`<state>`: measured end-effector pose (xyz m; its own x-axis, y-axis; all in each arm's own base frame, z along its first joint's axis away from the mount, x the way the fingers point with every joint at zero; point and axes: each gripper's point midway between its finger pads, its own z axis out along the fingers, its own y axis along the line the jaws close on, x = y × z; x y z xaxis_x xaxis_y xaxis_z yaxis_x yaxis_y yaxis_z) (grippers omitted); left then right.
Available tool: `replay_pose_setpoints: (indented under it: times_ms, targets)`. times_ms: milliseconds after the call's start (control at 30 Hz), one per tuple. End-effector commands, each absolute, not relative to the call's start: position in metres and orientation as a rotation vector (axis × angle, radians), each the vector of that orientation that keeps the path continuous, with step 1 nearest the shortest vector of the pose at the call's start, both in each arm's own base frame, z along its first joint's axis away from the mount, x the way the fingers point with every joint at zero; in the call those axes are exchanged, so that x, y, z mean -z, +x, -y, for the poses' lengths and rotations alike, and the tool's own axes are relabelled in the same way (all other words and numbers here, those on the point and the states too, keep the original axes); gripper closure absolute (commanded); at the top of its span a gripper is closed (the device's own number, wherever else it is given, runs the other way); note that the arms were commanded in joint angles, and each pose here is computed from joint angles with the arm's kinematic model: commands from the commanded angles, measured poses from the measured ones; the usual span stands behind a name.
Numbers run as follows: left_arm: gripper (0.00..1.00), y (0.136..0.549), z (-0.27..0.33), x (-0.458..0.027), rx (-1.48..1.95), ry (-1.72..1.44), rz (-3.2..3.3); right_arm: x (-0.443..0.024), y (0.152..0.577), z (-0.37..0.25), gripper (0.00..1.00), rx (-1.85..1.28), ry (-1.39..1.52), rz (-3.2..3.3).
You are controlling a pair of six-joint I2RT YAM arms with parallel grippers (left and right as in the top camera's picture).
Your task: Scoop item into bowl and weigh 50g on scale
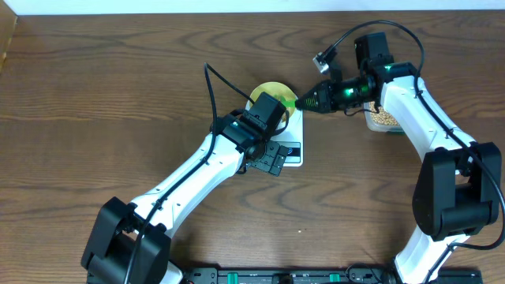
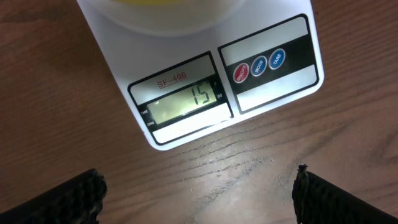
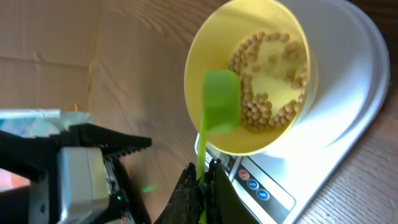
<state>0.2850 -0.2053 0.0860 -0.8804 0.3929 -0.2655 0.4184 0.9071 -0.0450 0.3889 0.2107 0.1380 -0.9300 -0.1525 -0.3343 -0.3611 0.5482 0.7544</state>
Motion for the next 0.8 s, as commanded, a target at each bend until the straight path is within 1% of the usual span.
replay_pose_setpoints:
  times_ms: [0, 133, 233, 567, 767]
  targets:
    - [0.02, 0.285, 0.203, -0.085, 0.130, 0.596, -2.823, -0.154, 0.397, -0.212, 0.99, -1.271, -0.549, -2.471]
    - [0.02, 0.285, 0.203, -0.085, 0.130, 0.596, -2.824, -0.162, 0.407, -0.203, 0.99, -1.120, -0.548, -2.477]
    - [0.02, 0.285, 0.203, -0.085, 0.130, 0.596, -2.824, -0.172, 0.409, -0.197, 0.99, -1.027, -0.606, -2.438]
    - [0.02, 0.285, 0.203, -0.085, 0.130, 0.596, -2.824, -0.215, 0.403, -0.194, 0.99, -0.880, -0.793, -2.262]
    - [0.02, 0.285, 0.203, -0.085, 0.130, 0.596, -2.824, -0.218, 0.401, -0.197, 0.99, -0.789, -0.893, -2.213]
